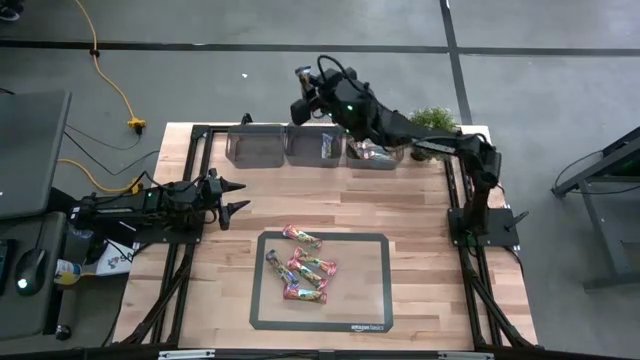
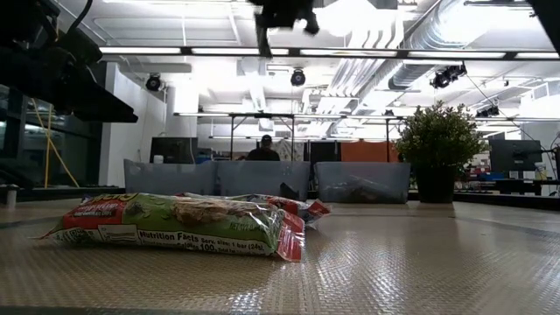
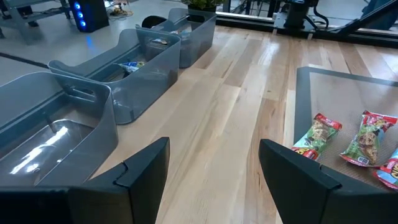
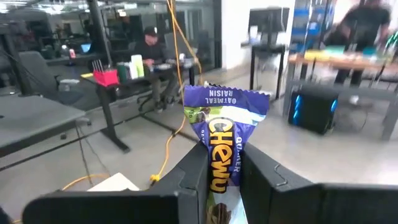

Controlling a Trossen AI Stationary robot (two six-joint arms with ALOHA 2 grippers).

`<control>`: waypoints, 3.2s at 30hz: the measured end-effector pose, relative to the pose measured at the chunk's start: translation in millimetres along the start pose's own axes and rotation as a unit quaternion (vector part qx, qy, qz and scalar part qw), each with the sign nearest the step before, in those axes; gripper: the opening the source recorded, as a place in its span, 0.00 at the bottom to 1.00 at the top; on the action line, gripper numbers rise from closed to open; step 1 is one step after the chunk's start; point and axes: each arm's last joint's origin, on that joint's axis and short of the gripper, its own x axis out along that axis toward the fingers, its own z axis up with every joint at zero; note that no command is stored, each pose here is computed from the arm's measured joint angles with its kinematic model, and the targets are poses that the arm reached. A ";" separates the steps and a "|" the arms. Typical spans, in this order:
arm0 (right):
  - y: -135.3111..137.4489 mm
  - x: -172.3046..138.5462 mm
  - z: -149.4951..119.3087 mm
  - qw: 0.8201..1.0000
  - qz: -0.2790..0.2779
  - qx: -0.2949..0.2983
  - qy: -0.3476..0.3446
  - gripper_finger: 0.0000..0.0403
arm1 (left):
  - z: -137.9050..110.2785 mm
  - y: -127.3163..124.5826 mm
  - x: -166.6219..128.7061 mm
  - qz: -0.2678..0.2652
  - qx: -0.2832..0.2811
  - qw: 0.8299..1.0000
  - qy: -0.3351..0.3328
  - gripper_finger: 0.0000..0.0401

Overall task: Pick and place Granola Bars by type
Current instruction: Put the blue granola bar into the middle black bin

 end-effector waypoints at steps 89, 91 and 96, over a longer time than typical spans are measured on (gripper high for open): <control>-63.0 80.8 -164.3 0.900 0.119 0.122 0.400 0.35 | 0.1 0.0 0.0 0.000 0.000 1.000 0.000 0.61; -59.8 80.6 -160.0 0.900 0.145 0.128 0.392 0.35 | 0.1 0.0 0.0 0.000 0.000 1.000 0.000 0.61; -46.9 71.2 -132.3 0.911 0.198 0.108 0.346 0.36 | 0.1 0.0 0.0 0.000 0.000 1.000 0.000 0.61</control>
